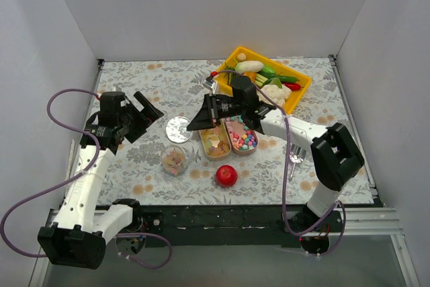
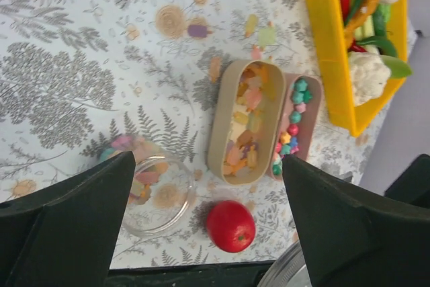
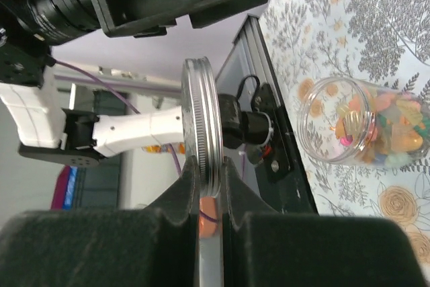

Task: Pack the candies
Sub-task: Pick up the bottle lid at the center of the board, then close the bottle lid on the packing bottle.

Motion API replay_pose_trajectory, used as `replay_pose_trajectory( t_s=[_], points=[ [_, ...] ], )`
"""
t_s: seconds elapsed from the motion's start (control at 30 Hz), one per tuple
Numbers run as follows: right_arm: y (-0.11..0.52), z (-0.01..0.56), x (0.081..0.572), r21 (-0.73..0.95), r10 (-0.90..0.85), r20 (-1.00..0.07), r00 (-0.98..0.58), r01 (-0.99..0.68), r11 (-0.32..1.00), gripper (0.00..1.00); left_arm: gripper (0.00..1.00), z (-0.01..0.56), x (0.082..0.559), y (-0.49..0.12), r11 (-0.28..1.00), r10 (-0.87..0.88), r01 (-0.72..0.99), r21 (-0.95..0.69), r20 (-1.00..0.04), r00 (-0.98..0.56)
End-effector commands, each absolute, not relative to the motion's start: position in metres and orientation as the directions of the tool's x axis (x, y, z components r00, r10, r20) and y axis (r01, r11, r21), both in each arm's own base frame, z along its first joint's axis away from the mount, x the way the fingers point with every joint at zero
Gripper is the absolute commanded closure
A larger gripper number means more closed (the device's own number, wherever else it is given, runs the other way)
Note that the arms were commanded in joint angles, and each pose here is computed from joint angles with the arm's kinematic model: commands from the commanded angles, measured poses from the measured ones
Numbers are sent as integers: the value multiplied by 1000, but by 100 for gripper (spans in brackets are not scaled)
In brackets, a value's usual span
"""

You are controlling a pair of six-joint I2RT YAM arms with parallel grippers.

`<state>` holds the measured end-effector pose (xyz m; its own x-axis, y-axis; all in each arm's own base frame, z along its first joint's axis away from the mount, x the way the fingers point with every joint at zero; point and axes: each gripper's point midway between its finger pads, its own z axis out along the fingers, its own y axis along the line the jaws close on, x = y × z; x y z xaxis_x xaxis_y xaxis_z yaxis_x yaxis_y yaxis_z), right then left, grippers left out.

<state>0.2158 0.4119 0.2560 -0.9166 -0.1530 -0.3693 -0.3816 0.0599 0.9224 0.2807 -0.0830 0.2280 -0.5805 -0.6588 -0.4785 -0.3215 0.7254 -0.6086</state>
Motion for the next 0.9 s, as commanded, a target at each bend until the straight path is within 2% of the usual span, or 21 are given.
replay_pose_trajectory(
  t_s=[0.0,0.17,0.3,0.4,0.63,0.87],
  points=[
    [424,227,201,907,-319,-352,-880,-405,118,99,13,200,264,-70,731,-668,-417,-540,-441,-600],
    [428,193,189,914,-407,-248,-879,-351,202,99,19,180,253,-62,724,-683,-480,-495,-415,-601],
    [429,164,181,911,-461,-162,-873,-311,269,99,19,167,250,-63,710,-696,-504,-491,-381,-609],
    [431,151,177,901,-486,-143,-862,-317,297,99,19,157,250,-68,707,-693,-502,-498,-346,-632],
    [442,146,193,868,-462,-204,-863,-378,322,99,21,138,244,-80,697,-685,-495,-519,-278,-674],
    [451,134,204,851,-453,-204,-868,-386,356,99,22,118,239,-83,686,-692,-534,-495,-214,-689]
  ],
)
